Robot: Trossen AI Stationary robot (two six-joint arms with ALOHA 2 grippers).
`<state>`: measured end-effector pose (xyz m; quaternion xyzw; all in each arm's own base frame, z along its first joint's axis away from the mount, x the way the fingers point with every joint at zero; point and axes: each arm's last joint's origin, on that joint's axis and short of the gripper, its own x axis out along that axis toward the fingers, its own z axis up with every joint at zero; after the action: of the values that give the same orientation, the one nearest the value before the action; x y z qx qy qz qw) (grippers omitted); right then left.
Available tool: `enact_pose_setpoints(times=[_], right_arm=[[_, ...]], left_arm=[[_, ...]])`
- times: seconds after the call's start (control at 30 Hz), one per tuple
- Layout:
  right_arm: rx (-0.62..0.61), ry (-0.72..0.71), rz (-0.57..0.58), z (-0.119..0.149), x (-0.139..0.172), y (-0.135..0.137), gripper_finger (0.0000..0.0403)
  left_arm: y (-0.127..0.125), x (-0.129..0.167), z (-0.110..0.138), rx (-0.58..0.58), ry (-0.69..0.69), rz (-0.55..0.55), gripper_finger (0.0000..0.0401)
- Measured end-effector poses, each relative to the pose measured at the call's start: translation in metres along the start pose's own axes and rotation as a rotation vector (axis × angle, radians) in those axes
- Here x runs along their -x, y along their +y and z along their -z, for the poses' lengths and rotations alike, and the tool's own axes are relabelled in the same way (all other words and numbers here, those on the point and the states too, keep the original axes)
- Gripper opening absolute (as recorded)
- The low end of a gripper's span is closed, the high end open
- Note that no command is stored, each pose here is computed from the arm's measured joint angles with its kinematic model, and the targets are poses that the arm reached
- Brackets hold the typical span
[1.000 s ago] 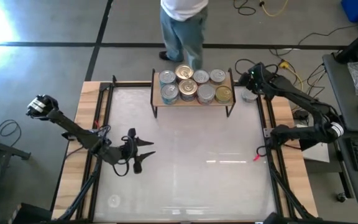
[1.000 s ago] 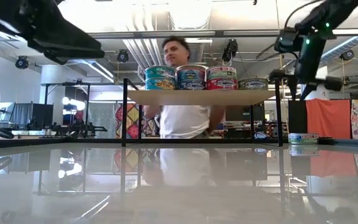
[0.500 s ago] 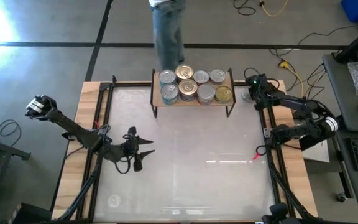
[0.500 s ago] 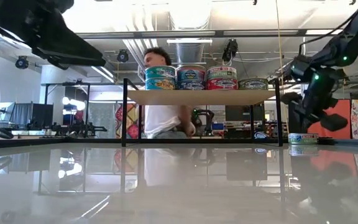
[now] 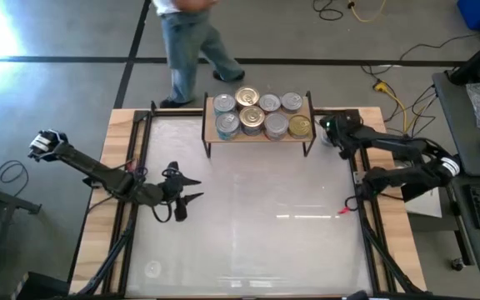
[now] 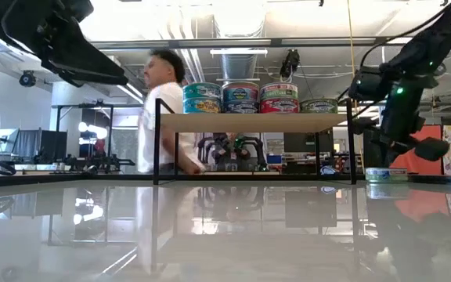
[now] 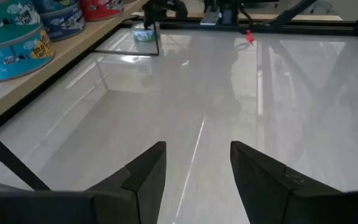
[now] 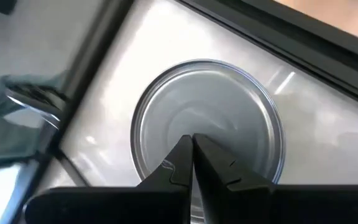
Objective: Stack canned seafood by type on shelf
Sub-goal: Stack the green tuna can on top of the red tuna can on the shelf
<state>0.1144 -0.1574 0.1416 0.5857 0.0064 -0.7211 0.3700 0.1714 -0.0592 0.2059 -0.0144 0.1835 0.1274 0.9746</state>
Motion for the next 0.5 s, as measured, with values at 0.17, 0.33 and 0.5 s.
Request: enact_pose_setpoints(times=[0.17,0.33,0.5], right_arm=[[0.005,0.001,0.055,0.024,0.023,-0.020,0.0009],[-0.023,0.004,0.055,0.043,0.043,-0.044,0.0009],[0.019,0.032,0.050,0.061,0.055,-0.070,0.0009]], left_arm=[[0.000,0.004,-0.002,-0.025,-0.008,0.040,0.0165],[-0.001,0.005,-0.002,-0.026,0.001,0.093,0.0165],[-0.005,0.006,-0.001,-0.018,0.017,0.162,0.0165]])
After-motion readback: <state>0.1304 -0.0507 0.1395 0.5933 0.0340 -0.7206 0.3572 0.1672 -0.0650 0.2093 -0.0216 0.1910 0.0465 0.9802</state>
